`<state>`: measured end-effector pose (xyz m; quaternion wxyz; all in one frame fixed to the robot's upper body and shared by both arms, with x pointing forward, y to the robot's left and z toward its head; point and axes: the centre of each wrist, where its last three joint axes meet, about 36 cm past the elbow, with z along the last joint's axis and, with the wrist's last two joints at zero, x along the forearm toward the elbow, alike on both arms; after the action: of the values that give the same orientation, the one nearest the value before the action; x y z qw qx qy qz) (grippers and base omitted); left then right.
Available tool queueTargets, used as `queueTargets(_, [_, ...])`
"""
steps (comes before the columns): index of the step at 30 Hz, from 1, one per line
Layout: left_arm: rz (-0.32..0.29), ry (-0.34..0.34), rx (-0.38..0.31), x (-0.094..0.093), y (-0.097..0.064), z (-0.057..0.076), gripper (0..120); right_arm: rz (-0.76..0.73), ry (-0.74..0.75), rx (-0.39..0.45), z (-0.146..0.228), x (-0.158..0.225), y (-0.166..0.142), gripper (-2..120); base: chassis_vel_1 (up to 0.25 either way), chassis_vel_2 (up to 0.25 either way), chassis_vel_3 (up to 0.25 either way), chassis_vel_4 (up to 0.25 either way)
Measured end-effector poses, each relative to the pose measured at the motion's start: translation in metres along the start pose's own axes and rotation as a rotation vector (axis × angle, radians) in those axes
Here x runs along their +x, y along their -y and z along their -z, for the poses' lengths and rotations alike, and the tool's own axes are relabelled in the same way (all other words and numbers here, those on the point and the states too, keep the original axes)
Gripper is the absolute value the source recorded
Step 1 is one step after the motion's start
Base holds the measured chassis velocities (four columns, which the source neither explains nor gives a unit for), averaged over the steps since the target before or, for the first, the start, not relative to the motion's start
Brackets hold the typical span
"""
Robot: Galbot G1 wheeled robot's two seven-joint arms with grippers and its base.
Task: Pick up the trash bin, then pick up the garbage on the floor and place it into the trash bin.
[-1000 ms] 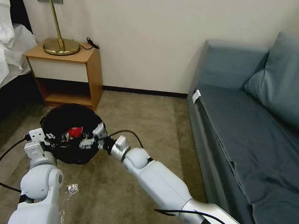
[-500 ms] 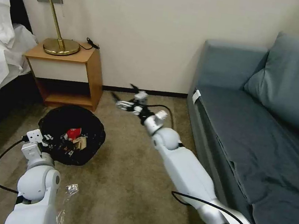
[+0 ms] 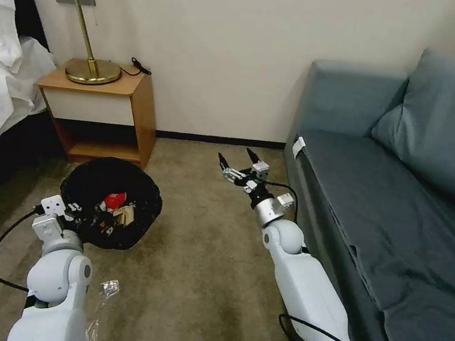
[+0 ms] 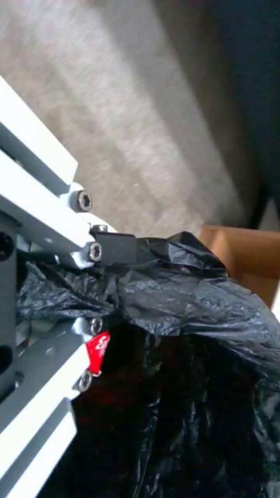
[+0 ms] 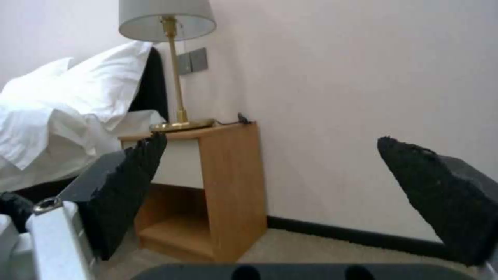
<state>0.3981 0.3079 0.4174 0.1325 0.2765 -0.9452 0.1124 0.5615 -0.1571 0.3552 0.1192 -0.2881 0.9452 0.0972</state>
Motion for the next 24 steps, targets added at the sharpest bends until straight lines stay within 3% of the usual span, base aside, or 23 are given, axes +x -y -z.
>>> queueTargets(5, [-0.006, -0.09, 0.124, -0.015, 0.004, 0.0, 2, -0.002, -0.009, 0.003, -0.008, 0.014, 0.002, 100, 0.0, 0.0, 0.0, 0.0])
queueTargets(6, [-0.006, -0.09, 0.124, -0.015, 0.004, 0.0, 2, -0.002, -0.009, 0.003, -0.008, 0.014, 0.002, 100, 0.0, 0.0, 0.0, 0.0])
queueTargets(8, [-0.022, -0.134, 0.207, -0.028, 0.007, -0.004, 2, -0.026, -0.005, -0.01, -0.012, 0.023, 0.004, 100, 0.0, 0.0, 0.0, 0.0])
queueTargets(11, [-0.026, -0.169, 0.25, -0.037, 0.008, -0.01, 2, -0.04, -0.011, -0.018, -0.016, 0.032, 0.006, 100, 0.0, 0.0, 0.0, 0.0])
queueTargets(24, [0.02, -0.181, 0.32, -0.069, 0.001, -0.02, 2, -0.065, -0.025, -0.032, -0.03, 0.059, 0.008, 100, 0.0, 0.0, 0.0, 0.0])
